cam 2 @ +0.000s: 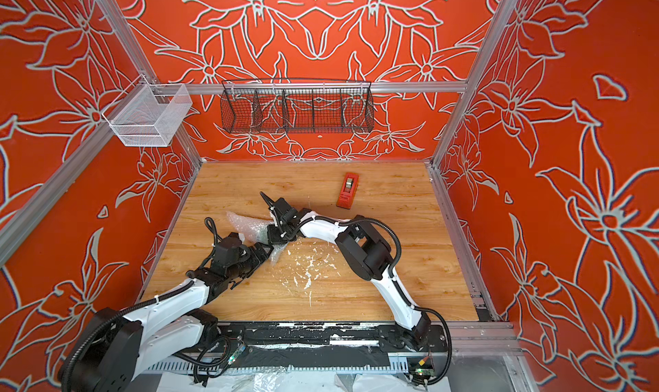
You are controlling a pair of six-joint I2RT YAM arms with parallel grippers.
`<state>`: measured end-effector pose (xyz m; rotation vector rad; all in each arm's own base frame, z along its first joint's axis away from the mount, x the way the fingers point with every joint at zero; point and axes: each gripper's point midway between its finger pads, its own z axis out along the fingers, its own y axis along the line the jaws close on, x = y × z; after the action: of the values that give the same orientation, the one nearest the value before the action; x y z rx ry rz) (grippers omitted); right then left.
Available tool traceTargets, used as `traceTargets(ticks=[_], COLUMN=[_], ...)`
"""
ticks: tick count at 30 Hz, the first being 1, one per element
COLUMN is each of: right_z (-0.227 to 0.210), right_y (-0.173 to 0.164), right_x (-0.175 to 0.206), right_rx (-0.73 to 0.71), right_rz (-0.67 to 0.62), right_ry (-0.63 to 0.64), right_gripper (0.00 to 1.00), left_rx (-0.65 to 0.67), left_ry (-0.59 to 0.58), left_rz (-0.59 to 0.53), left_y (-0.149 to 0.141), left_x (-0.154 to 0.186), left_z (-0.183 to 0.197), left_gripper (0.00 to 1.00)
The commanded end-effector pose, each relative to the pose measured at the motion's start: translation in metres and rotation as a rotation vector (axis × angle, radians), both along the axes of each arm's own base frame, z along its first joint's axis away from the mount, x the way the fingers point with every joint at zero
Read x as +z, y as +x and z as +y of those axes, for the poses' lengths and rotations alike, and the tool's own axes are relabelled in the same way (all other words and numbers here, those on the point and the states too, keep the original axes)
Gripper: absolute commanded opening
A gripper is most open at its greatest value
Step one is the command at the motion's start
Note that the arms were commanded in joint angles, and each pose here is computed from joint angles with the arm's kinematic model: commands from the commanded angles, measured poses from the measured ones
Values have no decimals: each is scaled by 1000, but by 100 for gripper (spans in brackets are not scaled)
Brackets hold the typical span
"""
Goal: Wrap bowls in bubble wrap
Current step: Wrap the bowl in bubble wrap.
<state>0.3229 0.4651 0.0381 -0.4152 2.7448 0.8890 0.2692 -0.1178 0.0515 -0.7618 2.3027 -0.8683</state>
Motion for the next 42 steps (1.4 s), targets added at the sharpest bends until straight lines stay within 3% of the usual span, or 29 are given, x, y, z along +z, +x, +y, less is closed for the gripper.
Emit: traceTargets(ticks=[1,7,17,22,28,33,37,42], right_z=[-37,-36,-32,-32,-32,-30,-27,-23], right_y=[-41,-41,-41,-41,-40,-37,-30,-17], right_x=[-87,-87,-77,-75,-70,-63,-40,-5], right_rx=[-6,-8,-6,-6,-13,-15,-28,-53], right_rz=[171,172,170,170,175,174,159,130], right_ry=[-226,-220,-183,-178,-160,-137,-71,18], right_gripper=[0,0,0,0,0,0,21,29], left_rx=[21,26,95,94,93,87,74,52], left_ry=[-24,-13,95,94,112,134,140,119], left_rz=[-39,-22,129,172,190,189,197,209], left_y=[11,16,14,17,20,21,22,23], left_x=[6,-2,-47,-62,-64,-57,-57,-61], left_z=[-2,-3,16,13,14,15,14,8], left_gripper=[83,83,73,62,36,25,14,8])
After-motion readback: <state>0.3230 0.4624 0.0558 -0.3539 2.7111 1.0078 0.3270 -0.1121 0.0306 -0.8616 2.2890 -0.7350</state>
